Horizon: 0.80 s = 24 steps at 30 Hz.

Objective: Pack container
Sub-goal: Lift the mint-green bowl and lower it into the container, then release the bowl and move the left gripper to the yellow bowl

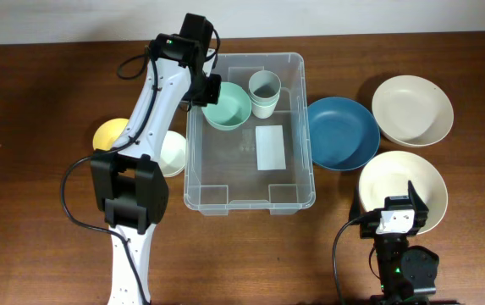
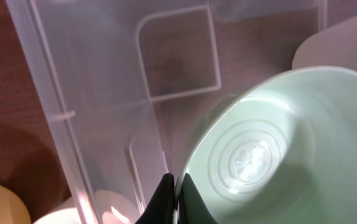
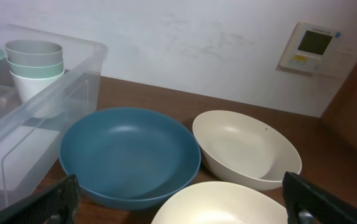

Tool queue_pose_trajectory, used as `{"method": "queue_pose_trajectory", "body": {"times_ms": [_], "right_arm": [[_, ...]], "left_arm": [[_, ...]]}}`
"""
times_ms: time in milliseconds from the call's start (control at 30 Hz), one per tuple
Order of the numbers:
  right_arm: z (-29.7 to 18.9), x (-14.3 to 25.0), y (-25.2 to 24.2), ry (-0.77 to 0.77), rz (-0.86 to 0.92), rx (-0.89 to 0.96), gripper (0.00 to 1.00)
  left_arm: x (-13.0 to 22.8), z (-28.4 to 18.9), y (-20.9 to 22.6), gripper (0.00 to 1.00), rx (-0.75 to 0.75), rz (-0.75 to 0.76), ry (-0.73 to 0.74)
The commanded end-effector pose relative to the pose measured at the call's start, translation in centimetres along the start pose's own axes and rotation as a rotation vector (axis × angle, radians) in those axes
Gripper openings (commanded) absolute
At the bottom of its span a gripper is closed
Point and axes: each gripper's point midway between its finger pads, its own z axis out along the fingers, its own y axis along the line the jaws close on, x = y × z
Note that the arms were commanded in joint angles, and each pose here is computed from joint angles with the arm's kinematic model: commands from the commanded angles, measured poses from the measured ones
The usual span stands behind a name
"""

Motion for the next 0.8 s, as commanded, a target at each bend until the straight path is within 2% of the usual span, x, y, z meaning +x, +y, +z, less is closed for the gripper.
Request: {"method": "queue_pose_trajectory", "body": {"times_ms": [0, 33, 67, 133, 333, 633, 767], "right_arm": [[0.0, 0.3, -0.4, 0.009, 0.004, 0.021, 0.99], [0.0, 0.3, -0.4, 0.010, 0.004, 0.021, 0.99], [0.0, 0.3, -0.4, 0.009, 0.004, 0.021, 0.99], [0.0, 0.3, -0.4, 0.009, 0.004, 0.021, 0.99], [0.0, 0.3, -0.4, 0.009, 0.004, 0.021, 0.99], [0.0, 0.3, -0.4, 0.009, 0.004, 0.021, 0.99], [0.0, 0.3, -0.4, 0.009, 0.004, 0.021, 0.99]], "left_arm": [[-0.1, 0.3, 0.3, 0.33, -0.020, -0.012, -0.003], [-0.2, 0.3, 0.4, 0.48, -0.024, -0.013, -0.006], [-0.3, 0.3, 0.5, 0.59, -0.028, -0.013, -0.011], [-0.7, 0.2, 0.6, 0.67, -0.029, -0.015, -0.026], [-2.3, -1.7, 0.8, 0.68, -0.024, -0.023, -0.088], [-5.1, -7.7, -0.2, 0.68, 0.027, -0.019, -0.221], [-5.2, -9.5, 1.6, 0.68, 0.009, -0.049, -0.237]]}}
